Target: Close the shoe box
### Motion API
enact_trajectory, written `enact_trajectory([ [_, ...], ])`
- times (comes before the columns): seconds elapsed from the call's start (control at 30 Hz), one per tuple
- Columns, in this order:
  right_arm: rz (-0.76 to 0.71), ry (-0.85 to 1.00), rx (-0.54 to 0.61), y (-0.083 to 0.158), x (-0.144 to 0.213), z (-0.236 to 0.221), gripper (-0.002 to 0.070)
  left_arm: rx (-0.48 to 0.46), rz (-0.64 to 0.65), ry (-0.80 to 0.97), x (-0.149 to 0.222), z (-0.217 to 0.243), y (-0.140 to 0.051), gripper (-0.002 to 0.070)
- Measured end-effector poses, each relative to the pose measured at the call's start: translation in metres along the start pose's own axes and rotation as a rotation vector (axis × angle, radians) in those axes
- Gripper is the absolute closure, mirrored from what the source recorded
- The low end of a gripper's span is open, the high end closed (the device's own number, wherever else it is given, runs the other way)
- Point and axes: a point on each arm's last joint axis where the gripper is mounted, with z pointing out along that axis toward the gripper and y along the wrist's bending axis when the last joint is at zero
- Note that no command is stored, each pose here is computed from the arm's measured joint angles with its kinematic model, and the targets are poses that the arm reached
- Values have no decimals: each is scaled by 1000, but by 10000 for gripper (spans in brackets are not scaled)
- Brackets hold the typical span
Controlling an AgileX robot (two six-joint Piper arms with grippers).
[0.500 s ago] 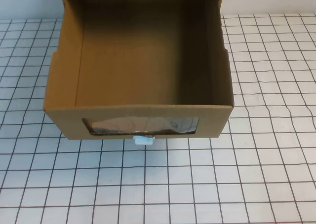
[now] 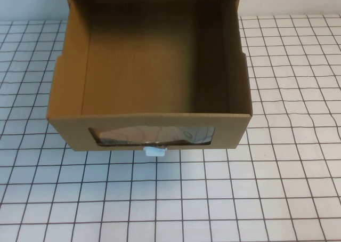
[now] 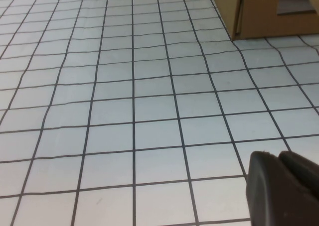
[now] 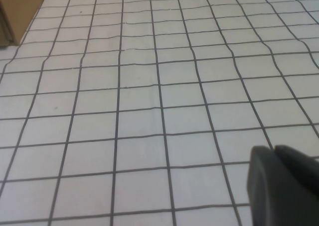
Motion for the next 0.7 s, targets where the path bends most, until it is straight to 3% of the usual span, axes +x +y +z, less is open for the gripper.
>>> enact_trajectory([
  [0.4, 0, -4, 0, 0, 0, 0, 689, 1, -2, -1, 0, 0, 0, 677],
  [0.7, -8, -124, 6, 0, -11, -1, 689, 2, 3, -34, -3, 0, 0, 677],
])
